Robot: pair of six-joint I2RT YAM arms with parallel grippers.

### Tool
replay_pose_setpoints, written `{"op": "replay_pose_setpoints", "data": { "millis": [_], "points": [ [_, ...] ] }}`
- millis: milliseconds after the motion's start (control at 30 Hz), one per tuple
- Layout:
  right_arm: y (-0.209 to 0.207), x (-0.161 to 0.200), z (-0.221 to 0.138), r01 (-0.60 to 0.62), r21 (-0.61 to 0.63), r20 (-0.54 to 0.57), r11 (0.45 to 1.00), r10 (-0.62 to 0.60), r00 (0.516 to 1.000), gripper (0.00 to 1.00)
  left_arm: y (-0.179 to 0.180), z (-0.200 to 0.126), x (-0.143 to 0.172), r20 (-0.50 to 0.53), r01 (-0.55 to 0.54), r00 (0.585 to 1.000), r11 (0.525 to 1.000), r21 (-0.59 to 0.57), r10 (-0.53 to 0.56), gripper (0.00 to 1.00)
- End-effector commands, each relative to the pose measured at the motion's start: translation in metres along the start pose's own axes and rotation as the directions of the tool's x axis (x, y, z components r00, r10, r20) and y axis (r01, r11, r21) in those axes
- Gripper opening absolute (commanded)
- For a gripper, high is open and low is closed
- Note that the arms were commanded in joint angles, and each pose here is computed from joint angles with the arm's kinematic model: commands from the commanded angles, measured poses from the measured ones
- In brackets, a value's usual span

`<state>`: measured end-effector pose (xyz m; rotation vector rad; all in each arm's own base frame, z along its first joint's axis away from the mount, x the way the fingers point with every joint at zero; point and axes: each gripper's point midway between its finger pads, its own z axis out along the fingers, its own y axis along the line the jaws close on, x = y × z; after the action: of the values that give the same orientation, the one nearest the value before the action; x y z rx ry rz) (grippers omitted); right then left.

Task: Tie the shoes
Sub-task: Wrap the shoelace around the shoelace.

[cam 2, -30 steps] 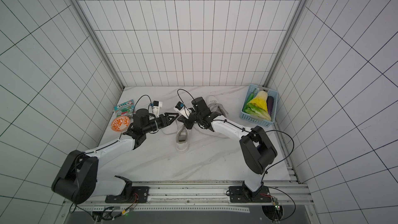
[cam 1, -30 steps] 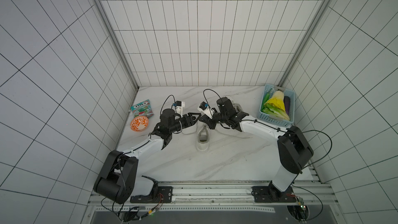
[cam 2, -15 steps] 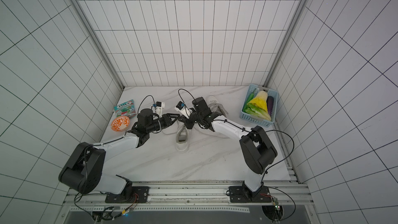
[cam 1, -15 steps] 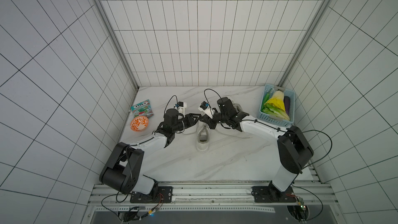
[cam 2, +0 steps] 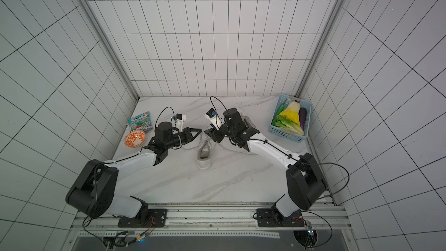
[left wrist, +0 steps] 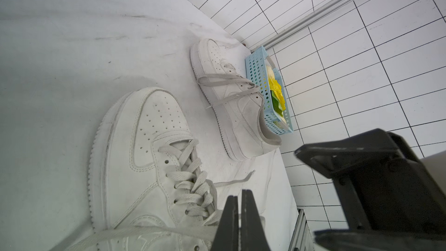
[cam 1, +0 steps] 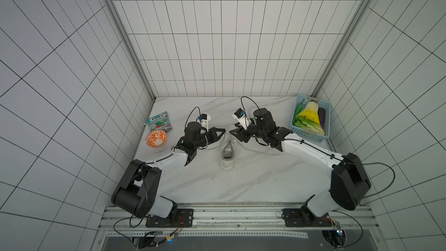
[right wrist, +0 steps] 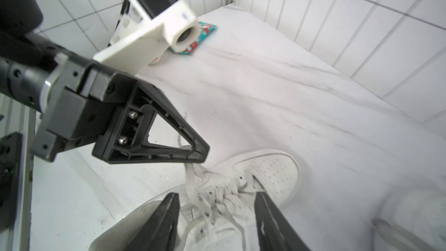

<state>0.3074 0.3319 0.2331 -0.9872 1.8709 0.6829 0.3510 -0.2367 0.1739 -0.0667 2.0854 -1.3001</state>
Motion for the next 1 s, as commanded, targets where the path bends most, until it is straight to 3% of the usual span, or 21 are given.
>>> {"op": "replay_pose_setpoints", "data": {
  "millis": [0,67,233,433,533,733,967],
  "points": [
    [-0.044,0.04,-0.046,-0.282,0.246,-0.039,0.927,0.3,0.953,0.6,-0.012,-0.003,-0.004,0.009,-0.061,0.998,0.998,0.028,0.061,0.0],
    [-0.059,0.071,-0.072,-0.413,0.368,-0.026,0.833,0.453,0.891,0.63,-0.012,-0.004,-0.004,0.01,-0.074,0.997,0.997,0.027,0.074,0.0],
    [-0.076,0.138,-0.119,-0.642,0.571,0.135,0.512,0.713,0.688,0.69,-0.009,-0.006,-0.003,0.01,-0.095,0.995,0.995,0.005,0.095,0.0],
    [-0.093,0.203,-0.145,-0.597,0.786,0.234,0.158,0.818,0.526,0.64,-0.011,-0.008,-0.002,0.009,-0.105,0.994,0.995,0.006,0.104,0.0],
    [-0.092,0.212,-0.125,-0.581,0.808,0.23,0.098,0.856,0.464,0.57,-0.011,-0.008,-0.002,0.008,-0.104,0.995,0.995,0.007,0.104,0.0],
    [-0.083,0.198,-0.077,-0.564,0.823,0.241,0.07,0.855,0.459,0.6,-0.009,-0.008,-0.002,0.009,-0.099,0.995,0.995,0.003,0.099,0.0],
    [-0.079,0.193,-0.044,-0.6,0.8,0.31,-0.003,0.858,0.409,0.61,-0.01,-0.007,-0.001,0.003,-0.105,0.995,0.994,0.013,0.104,0.0]
  ]
}}
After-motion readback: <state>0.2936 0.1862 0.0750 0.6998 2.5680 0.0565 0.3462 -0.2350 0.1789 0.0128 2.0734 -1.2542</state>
